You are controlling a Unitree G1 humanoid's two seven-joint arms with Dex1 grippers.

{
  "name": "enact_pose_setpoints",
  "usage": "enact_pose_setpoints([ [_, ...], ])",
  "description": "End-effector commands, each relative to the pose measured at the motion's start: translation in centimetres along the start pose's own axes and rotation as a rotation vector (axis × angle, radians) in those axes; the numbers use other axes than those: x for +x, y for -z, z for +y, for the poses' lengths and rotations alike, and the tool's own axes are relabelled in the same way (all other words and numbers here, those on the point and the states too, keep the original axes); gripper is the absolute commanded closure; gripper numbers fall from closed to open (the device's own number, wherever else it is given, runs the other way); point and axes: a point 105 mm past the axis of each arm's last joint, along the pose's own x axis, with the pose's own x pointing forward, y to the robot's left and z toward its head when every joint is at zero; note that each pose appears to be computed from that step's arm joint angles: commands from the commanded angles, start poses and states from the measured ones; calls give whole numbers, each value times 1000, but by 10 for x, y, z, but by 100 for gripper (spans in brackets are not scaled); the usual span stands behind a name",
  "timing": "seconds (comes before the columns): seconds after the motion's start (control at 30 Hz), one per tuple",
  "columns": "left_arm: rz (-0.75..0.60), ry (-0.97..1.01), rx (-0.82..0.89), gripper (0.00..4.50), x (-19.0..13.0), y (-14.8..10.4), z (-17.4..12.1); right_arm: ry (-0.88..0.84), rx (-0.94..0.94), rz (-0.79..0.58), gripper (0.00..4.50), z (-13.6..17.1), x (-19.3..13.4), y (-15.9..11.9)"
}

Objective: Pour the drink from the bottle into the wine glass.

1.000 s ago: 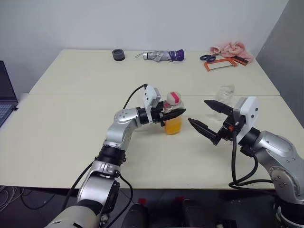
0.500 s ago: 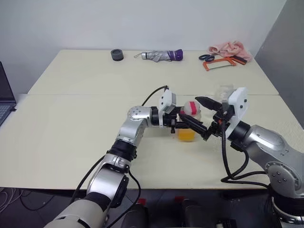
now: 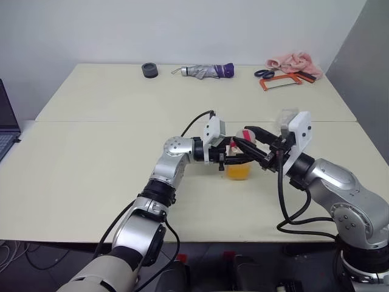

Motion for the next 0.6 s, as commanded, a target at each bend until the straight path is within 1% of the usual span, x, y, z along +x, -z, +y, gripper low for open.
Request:
enact_pose_setpoints([
  [0.03, -57, 73, 49, 258, 4, -27, -4, -256, -76, -22, 260, 22, 3, -13],
  [0.13, -29, 136, 68, 260, 1, -30, -9, -434, -140, 34, 260, 19, 5, -19],
  [0.23, -1, 180, 93, 260, -3, -32, -12, -555, -186, 89, 260, 14, 6, -23],
  [0.37, 7, 187, 104, 260, -4, -33, -12, -577, -204, 135, 260, 4, 5, -21],
  [0.4, -1, 176, 103, 260, -3, -34, -11, -544, -202, 122, 260, 0, 4, -22],
  [0.47, -14, 156, 98, 260, -2, -35, -10, -462, -196, 84, 189, -9, 3, -25],
  [0.6, -30, 100, 81, 261, -1, -33, -7, -257, -148, -13, 61, -18, -16, -35],
])
